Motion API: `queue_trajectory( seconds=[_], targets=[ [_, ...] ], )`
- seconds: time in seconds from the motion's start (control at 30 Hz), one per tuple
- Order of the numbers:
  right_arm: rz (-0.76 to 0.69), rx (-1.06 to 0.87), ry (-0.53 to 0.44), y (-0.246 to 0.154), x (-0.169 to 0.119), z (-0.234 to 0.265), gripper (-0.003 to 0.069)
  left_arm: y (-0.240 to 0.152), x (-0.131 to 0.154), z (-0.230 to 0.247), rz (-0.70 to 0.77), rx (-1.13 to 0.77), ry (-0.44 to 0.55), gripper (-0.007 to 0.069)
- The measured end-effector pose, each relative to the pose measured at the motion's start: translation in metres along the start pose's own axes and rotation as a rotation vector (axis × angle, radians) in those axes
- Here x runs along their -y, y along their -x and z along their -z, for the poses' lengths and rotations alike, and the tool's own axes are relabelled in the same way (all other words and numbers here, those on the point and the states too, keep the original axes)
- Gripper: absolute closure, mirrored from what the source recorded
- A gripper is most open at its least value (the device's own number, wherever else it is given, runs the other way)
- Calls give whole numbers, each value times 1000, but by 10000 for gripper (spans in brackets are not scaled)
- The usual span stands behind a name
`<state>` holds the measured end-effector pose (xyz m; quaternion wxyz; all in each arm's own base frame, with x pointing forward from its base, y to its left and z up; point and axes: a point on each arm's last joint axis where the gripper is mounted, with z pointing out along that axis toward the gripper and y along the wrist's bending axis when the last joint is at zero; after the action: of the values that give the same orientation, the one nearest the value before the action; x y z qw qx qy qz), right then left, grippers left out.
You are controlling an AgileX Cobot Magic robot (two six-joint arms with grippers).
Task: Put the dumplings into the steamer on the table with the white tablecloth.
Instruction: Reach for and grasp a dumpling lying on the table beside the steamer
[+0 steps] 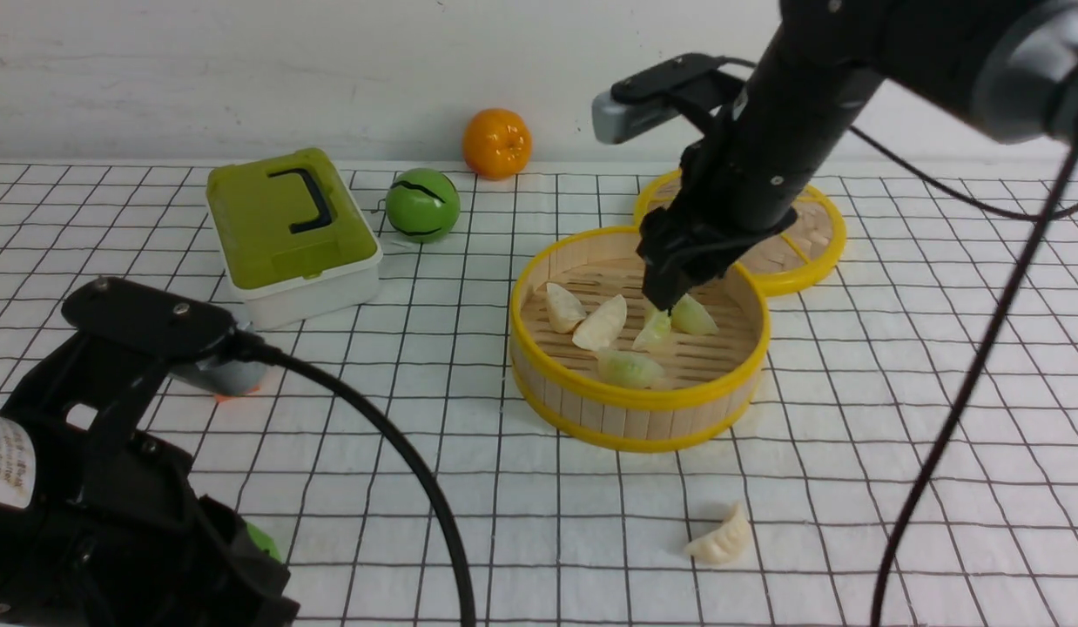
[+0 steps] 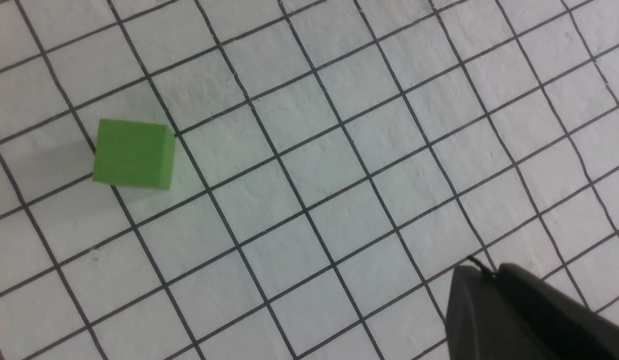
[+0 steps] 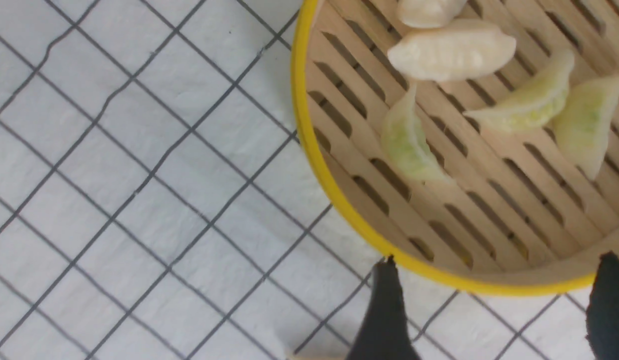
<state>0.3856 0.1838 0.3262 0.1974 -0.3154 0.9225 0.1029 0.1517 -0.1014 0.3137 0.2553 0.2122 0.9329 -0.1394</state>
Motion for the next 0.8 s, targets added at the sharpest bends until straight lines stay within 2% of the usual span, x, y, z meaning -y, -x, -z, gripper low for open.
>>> queue_trajectory(
  seconds=[0.2,0.37,0.63,0.8],
  targets=[
    [-21,-85,45,-44,-17,15,162,0,0,0,0,1,0,584],
    [17,-228,75,-98,-40,-10,164,0,1,0,7,3,-14,575],
    [118,-118,11,-98,-39,-59,164,0,6,0,-20,2,-62,569],
    [259,-199,41,-103,-36,-89,164,0,10,1,-48,5,-105,568]
  ],
)
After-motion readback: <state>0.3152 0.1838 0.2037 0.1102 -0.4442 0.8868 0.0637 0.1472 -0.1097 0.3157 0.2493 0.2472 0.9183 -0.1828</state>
